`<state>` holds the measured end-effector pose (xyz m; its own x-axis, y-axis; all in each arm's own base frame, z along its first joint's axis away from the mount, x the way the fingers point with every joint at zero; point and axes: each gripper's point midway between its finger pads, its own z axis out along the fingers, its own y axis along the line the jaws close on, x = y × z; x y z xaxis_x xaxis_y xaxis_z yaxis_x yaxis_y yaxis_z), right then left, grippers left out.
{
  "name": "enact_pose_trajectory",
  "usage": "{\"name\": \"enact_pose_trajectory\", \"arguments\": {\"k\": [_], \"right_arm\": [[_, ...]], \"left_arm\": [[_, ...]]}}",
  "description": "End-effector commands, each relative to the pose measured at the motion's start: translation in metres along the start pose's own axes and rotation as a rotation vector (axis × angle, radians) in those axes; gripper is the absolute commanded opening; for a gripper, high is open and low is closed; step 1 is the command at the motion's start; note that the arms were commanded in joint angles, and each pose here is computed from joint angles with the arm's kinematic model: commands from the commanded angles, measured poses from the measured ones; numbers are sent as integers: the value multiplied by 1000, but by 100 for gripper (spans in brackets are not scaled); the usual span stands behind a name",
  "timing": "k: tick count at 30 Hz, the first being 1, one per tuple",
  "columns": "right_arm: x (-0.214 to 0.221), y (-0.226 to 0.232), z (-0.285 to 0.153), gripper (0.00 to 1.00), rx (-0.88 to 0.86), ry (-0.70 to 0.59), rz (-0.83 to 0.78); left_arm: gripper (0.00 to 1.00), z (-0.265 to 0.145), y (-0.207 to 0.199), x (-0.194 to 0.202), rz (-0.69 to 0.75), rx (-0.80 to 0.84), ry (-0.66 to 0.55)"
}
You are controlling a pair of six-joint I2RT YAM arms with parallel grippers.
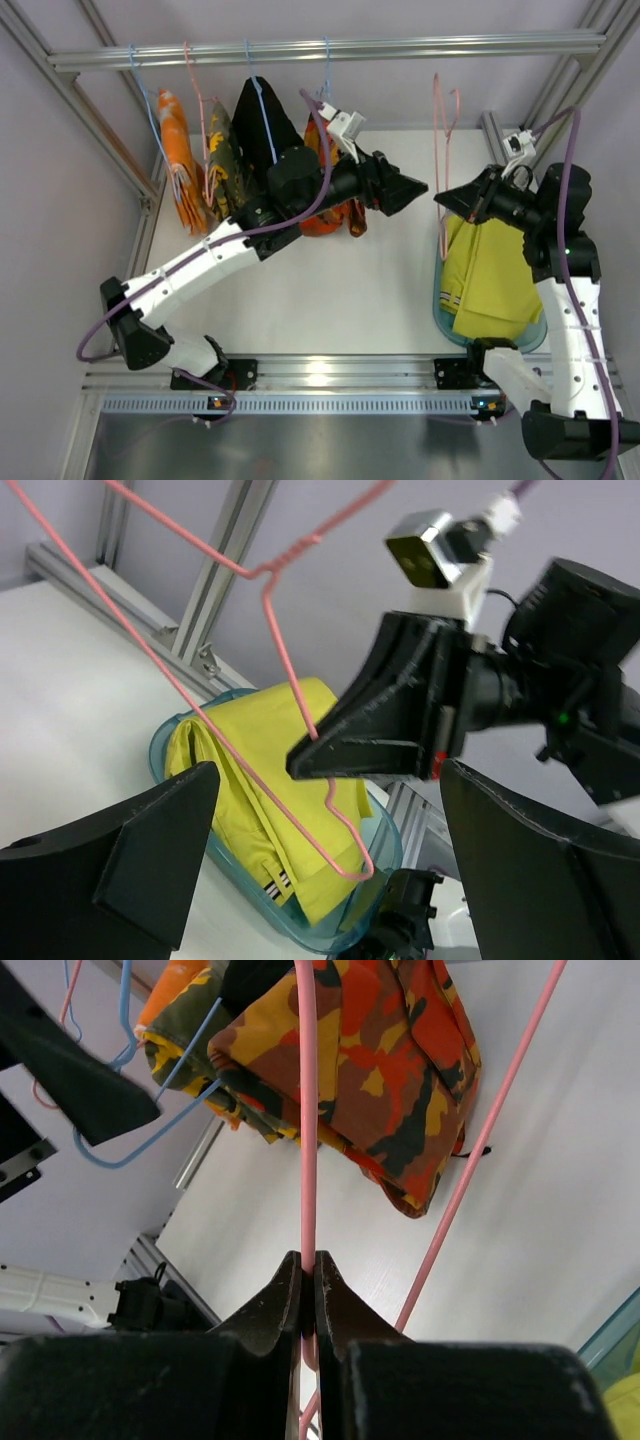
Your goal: Remove the trousers from the hanger
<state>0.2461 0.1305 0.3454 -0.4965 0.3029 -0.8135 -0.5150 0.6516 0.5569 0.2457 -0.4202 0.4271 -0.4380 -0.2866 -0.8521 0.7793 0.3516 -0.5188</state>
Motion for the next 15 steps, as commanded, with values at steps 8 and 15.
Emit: {"name": "enact_pose_trajectory", "arguments": {"k": [8,15], "right_arm": [[-33,5,18,0,-43,39,34],[-49,14,43,0,-88,22,4]], "left_arm": [[99,-60,-51,-62,307,148,-176],[99,-76,-73,-92,391,196,-251]]}}
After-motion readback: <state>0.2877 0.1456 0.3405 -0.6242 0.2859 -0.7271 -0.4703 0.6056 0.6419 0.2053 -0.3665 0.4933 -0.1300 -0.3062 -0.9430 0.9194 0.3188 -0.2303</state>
